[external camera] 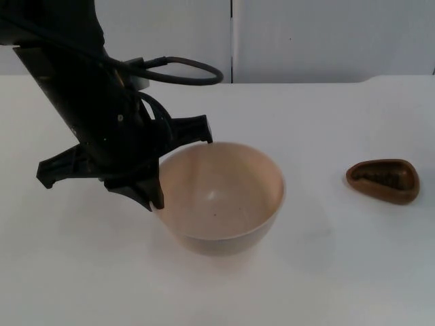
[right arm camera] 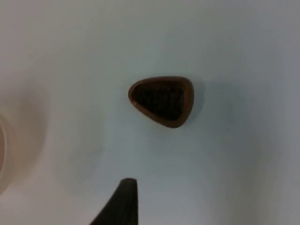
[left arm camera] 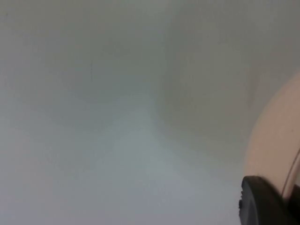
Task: Pick up the bowl with the left hand and pour the coffee beans from the cup into the bowl with the right hand.
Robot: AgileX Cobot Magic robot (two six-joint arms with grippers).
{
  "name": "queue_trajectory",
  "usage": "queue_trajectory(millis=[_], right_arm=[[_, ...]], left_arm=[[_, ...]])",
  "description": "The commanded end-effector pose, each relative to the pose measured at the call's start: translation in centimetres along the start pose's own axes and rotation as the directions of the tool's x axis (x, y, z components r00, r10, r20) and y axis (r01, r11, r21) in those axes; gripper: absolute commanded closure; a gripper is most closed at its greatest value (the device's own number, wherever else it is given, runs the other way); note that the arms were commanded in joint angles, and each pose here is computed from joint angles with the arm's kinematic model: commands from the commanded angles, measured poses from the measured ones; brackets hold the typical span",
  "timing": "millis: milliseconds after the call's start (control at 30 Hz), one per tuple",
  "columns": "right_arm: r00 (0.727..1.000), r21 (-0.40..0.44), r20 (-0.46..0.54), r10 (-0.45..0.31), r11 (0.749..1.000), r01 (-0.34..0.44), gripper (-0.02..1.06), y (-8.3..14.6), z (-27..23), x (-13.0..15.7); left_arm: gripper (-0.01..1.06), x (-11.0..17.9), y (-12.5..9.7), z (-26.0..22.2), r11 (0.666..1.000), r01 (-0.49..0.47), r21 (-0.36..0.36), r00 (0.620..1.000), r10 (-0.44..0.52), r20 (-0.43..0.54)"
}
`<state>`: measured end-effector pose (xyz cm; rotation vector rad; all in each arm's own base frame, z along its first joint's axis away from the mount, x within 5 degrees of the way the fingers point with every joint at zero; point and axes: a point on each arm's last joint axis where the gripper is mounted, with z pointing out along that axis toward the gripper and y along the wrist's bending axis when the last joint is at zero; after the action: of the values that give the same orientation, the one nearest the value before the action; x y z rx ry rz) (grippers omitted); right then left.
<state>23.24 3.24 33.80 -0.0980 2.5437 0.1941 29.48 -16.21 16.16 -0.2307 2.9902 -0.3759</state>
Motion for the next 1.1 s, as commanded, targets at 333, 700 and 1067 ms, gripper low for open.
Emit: queue_trajectory(millis=[333,700,1067], right_arm=[[0.983,0.020,-0.155,0.102,0.995,-0.101,0.02,-0.8,7.5,-1.1],[0.956,0.054,-0.244,0.160,0.987,-0.151,0.02,-1.5,12.8,-0.8],[0.976,0.199,-0.149,0.156,0.972,-0.125,0.03,0.3,12.1,-2.9]], left_arm=[[1.05,-0.1,-0.5,-0.5,1.000,0.006,0.023,1.000,-0.007,0.023],[1.05,-0.1,-0.5,-0.4,1.000,0.012,0.026,1.000,-0.012,0.020],[1.05,-0.1,-0.6,-0.4,0.999,0.023,0.034,1.000,-0.024,0.016]])
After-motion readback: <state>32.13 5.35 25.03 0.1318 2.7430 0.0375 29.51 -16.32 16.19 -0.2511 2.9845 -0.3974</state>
